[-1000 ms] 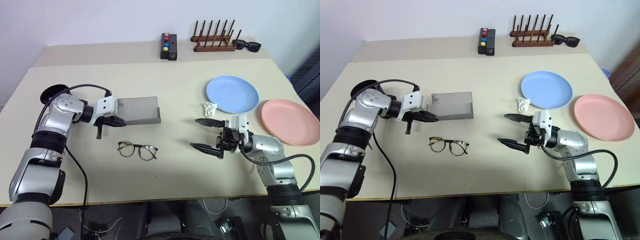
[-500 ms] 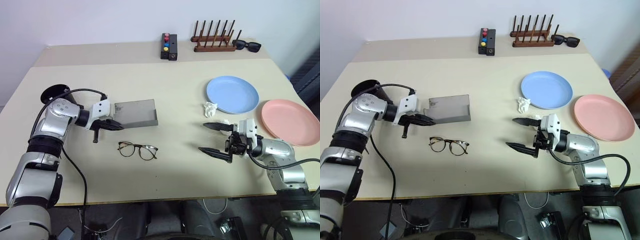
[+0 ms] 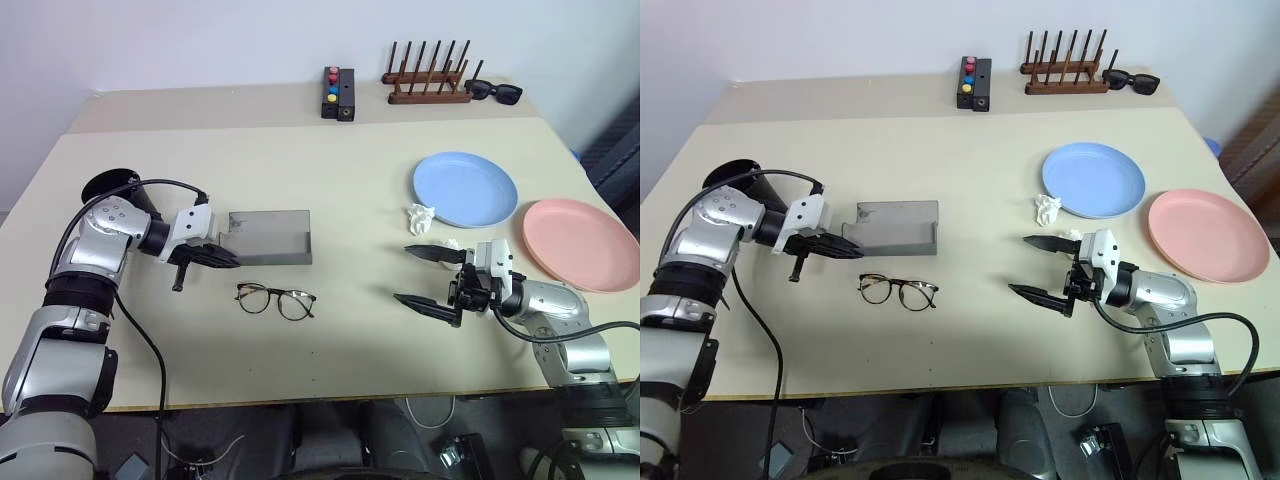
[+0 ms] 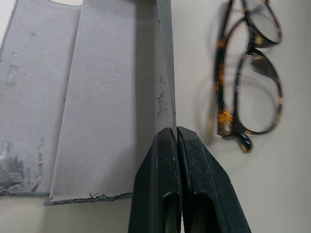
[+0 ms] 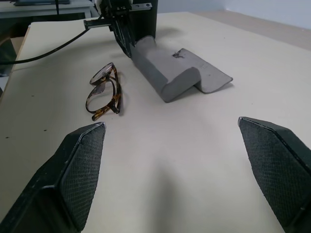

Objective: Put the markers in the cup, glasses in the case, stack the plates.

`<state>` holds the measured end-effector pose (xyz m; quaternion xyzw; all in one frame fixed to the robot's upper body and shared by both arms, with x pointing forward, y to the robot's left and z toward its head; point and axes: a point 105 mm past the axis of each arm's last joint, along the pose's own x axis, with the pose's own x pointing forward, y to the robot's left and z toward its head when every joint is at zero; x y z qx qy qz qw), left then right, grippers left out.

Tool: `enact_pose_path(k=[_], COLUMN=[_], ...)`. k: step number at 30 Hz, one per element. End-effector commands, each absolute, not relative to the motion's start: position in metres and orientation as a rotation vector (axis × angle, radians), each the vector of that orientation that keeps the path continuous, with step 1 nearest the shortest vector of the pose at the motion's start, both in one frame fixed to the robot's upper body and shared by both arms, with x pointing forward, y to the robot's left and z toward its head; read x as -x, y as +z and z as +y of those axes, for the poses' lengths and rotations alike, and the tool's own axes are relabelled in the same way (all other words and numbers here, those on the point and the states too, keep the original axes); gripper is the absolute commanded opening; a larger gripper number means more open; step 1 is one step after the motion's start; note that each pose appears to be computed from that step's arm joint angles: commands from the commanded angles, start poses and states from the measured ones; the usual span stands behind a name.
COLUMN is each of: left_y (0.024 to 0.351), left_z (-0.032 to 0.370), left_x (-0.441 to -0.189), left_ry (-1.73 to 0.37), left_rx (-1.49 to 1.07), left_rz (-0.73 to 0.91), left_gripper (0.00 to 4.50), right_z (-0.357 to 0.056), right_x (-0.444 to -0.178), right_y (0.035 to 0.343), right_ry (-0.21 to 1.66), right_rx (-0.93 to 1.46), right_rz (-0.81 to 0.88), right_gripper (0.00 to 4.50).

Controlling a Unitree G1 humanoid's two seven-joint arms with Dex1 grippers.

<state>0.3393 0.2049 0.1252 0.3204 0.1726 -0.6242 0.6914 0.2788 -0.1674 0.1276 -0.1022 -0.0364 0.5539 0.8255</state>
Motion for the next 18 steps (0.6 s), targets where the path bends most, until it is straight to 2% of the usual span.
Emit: enact_pose_path(k=[1,9,12,17,18], left_y=[0.1339,0.1273,0.1271,0.1293,0.1330], left_z=[0.2068,0.2045,0.2041,0.2039,0.2043], left_x=[-0.3399,-0.3401,-0.3393,-0.3378,-0.3371], left_ry=[-1.387,-1.370,-1.371,-1.362,-1.359], left_rx=[-0.760,-0.750,-0.740,-0.739,-0.736], left_rz=[0.357,0.378,0.385,0.381,0.374], left_gripper=[0.03,0.03,0.81,3.20,3.20], right_z=[-0.1639,-0.1646,-0.1648,-0.1652,-0.1653], right_x=[-0.2768,-0.2772,-0.2774,-0.2781,-0.2784], right_y=[0.1363,0.1338,0.1334,0.1326,0.1324], right_ry=[1.189,1.187,1.188,1.190,1.191], right_rx=[0.233,0.230,0.231,0.231,0.230], right_rz=[-0.119,-0.117,-0.115,-0.112,-0.112], right_gripper=[4.50,4.50,4.50,4.50,4.50])
